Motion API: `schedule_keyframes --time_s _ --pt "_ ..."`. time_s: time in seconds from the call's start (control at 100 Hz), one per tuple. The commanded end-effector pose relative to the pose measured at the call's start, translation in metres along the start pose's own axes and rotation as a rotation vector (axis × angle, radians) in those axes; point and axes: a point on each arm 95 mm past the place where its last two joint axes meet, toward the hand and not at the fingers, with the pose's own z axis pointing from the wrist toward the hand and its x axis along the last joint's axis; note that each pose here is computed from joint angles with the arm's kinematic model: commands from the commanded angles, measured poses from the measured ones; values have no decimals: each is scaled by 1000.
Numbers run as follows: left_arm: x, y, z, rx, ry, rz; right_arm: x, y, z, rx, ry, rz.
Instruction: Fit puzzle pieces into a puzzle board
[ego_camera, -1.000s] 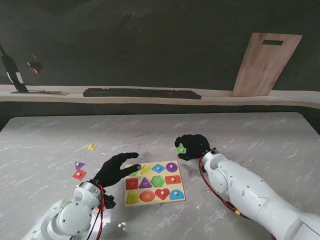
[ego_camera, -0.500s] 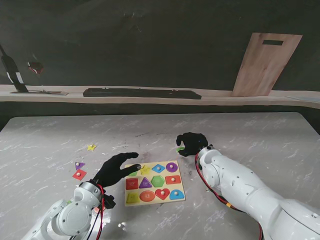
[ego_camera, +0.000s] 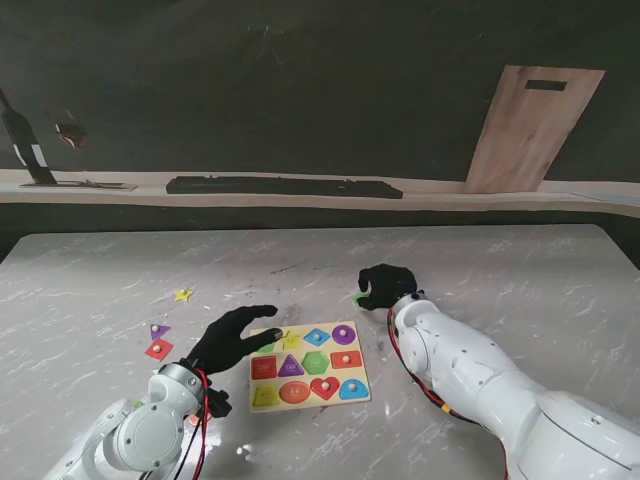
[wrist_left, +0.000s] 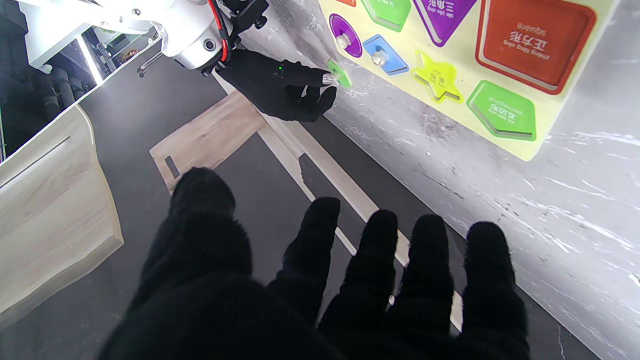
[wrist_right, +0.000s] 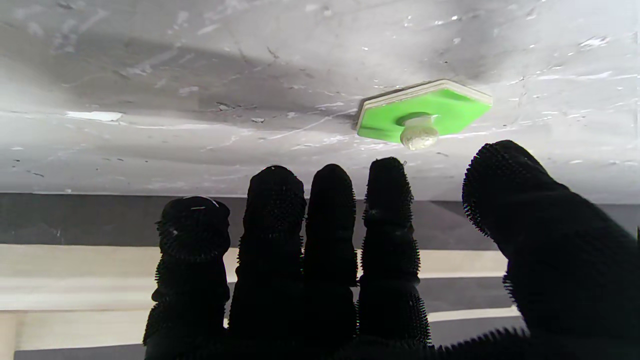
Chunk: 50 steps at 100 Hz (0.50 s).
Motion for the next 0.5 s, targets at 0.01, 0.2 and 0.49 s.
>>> schedule_keyframes --time_s 0.01,0.2,0.49 --pt "2 1 0 -1 1 -4 5 -1 0 -3 10 -5" --pt "2 1 0 -4 1 -5 5 -3 0 -6 1 -12" --pt "3 1 0 -6 0 -5 3 -9 0 14 -19 -10"
